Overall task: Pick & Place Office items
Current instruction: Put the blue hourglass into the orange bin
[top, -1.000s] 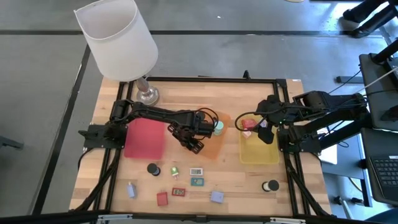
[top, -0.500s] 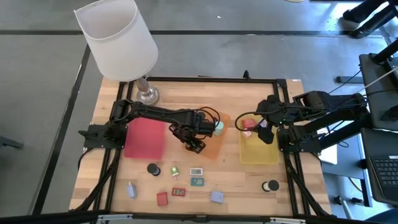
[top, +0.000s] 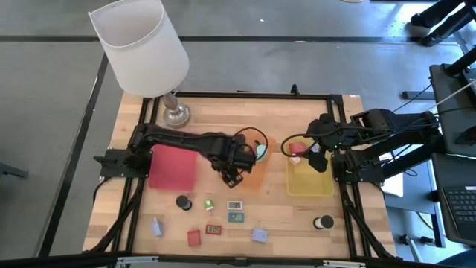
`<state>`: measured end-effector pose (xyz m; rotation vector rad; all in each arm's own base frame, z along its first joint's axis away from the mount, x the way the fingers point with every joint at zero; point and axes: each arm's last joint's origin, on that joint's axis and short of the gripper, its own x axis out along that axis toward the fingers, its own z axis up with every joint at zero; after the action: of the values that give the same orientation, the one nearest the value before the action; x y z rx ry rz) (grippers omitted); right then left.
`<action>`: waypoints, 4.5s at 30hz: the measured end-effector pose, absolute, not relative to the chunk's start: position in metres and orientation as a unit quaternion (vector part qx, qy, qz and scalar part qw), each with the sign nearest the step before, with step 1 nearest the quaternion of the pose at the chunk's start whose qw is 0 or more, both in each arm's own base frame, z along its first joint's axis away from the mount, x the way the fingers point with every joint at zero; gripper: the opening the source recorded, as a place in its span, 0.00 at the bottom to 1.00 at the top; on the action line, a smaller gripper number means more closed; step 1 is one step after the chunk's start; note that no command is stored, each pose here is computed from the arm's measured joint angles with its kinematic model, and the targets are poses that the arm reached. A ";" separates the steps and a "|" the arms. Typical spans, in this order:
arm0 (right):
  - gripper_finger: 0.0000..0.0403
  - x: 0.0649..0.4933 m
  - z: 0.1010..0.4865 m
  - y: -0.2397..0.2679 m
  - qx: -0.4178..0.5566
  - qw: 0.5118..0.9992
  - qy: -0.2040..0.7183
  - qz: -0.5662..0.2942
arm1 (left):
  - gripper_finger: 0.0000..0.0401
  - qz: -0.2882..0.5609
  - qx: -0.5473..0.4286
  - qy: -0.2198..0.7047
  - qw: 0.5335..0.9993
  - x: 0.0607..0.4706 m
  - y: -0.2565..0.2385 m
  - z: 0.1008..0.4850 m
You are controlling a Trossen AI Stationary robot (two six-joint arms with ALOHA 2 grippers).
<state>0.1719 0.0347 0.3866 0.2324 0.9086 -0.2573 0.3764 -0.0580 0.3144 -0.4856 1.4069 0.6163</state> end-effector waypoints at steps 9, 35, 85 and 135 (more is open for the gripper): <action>0.88 0.172 0.387 0.035 0.112 0.884 0.436 -0.124 | 0.77 0.234 -0.063 0.585 0.774 0.336 -0.122 0.340; 0.88 0.172 0.387 0.035 0.112 0.884 0.436 -0.124 | 0.77 0.261 -0.037 0.507 0.821 0.310 -0.156 0.356; 0.88 0.172 0.387 0.035 0.112 0.885 0.436 -0.124 | 0.77 0.140 -0.153 0.340 0.917 0.275 -0.133 0.253; 0.88 0.173 0.387 0.035 0.113 0.886 0.433 -0.123 | 1.00 0.273 -0.328 0.579 0.695 0.219 -0.157 0.216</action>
<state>0.1727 0.0349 0.3870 0.2352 0.9010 -0.2553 0.2190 -0.1573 0.2165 -0.7330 1.2917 0.6102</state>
